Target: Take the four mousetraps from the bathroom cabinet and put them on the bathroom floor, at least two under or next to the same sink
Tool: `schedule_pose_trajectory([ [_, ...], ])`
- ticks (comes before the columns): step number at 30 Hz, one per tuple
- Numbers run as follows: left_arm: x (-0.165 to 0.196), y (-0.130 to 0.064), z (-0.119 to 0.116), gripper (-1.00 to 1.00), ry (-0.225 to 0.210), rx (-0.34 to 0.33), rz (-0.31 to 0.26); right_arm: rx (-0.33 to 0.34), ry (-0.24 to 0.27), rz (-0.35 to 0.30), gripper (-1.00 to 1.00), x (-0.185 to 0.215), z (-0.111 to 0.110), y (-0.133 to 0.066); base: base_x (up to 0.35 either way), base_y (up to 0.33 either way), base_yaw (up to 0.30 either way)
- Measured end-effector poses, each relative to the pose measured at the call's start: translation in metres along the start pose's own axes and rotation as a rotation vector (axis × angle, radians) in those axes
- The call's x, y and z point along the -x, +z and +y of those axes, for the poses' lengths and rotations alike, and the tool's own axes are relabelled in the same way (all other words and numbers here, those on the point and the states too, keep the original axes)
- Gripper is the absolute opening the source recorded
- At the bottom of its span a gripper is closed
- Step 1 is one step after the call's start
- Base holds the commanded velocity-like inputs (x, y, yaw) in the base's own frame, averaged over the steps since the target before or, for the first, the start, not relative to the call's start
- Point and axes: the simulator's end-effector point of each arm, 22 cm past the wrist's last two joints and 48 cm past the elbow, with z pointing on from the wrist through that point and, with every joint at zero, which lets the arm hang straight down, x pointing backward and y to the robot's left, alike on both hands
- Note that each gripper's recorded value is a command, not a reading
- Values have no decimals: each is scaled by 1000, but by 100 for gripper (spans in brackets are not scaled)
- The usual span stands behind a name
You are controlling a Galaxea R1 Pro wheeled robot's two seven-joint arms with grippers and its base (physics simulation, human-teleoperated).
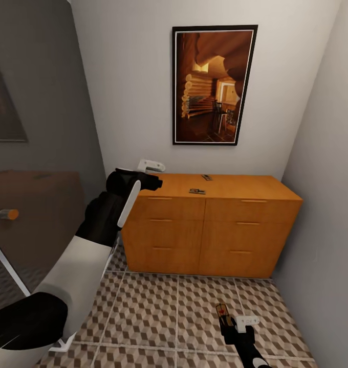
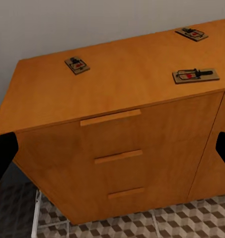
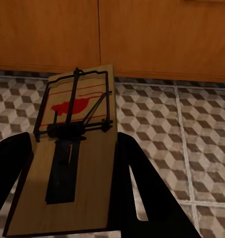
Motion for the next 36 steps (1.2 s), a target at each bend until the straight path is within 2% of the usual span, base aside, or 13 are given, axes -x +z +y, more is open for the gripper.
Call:
schedule_pose_trajectory([
  [7, -4, 2, 0, 100, 0, 1, 10, 1, 0, 16, -100, -9, 0, -4, 120, 0, 0],
  [10, -2, 1, 1, 100, 0, 1, 5, -2, -2, 108, -100, -46, 0, -16, 92, 0, 0],
  [12, -2, 1, 1, 100, 0, 2, 4, 2, -4, 199, -100, -75, 2, -25, 89, 0, 0],
  [14, -2, 1, 1, 100, 0, 2, 4, 6, -8, 322, -100, -109, 3, -38, 62, 0, 0],
  [18, -2, 1, 1, 100, 0, 2, 3, 6, -12, 427, -100, -140, 2, -54, 22, 0, 0],
  [21, -1, 0, 1, 100, 0, 3, 0, 5, -13, 465, -100, -158, 0, -66, 5, 0, 0],
  [24, 0, -1, 1, 100, 0, 3, -3, 7, -13, 530, -100, -197, 1, -95, 1, 0, 0],
  [28, 1, -1, 1, 100, 0, 3, -4, 12, -13, 582, -100, -228, 4, -122, 0, 0, 0],
  [30, 1, -1, 1, 100, 0, 3, -5, 13, -12, 595, -100, -236, 4, -129, 0, 0, 0],
  [36, 2, -2, 1, 100, 0, 3, -7, 13, -13, 605, -100, -242, 3, -135, 0, 0, 0],
])
